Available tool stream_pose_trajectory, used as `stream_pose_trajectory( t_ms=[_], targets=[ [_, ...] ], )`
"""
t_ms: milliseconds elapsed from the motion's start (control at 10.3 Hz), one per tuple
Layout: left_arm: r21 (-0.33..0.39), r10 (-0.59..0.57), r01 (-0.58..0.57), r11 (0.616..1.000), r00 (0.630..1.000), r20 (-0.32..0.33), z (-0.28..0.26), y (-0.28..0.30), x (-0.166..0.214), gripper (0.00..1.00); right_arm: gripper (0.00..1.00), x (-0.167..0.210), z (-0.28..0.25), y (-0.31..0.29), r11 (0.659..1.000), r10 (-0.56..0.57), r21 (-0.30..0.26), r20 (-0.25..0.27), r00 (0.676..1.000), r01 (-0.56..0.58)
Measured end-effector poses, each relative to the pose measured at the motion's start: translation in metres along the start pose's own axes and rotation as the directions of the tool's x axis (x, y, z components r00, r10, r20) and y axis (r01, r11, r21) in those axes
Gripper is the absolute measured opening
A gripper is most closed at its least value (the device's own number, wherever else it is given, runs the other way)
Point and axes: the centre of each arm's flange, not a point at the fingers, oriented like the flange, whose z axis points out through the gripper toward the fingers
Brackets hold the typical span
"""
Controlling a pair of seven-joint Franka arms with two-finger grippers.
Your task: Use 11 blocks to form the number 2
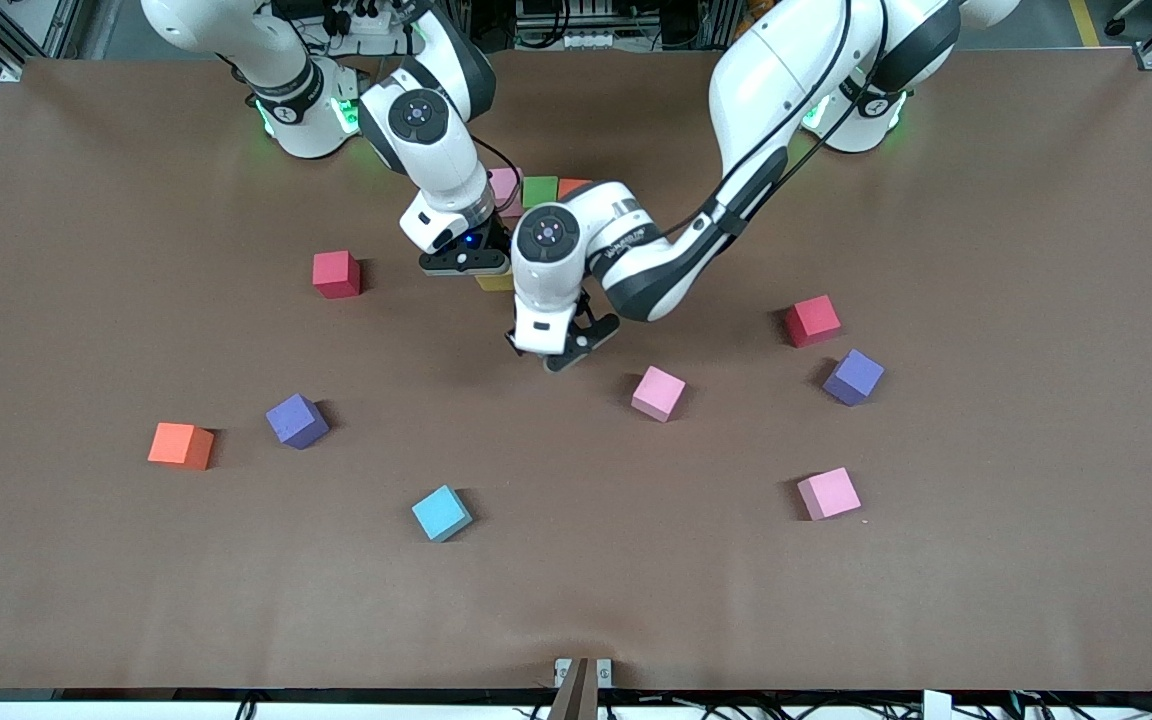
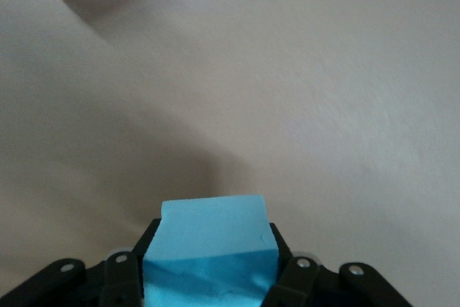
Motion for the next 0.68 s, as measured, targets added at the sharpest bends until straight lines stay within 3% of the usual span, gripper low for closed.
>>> stream_pose_trajectory(
  t_ms=[290, 677],
  targets=[
    [0.031, 0.17, -0.171, 0.985, 0.985, 0.025, 0.014, -0.008, -0.018, 0.59, 0.59, -0.016, -0.054, 0.035, 0.997, -0.077, 0.01, 0.074, 0.994, 0.076],
    [0.069, 0.306, -0.31, 0.948, 0.95, 0.062, 0.035, -0.027, -0.039, 0.59, 0.59, -0.032, -0.118, 0.095, 0.994, -0.102, 0.054, 0.102, 0.99, 0.097]
  ],
)
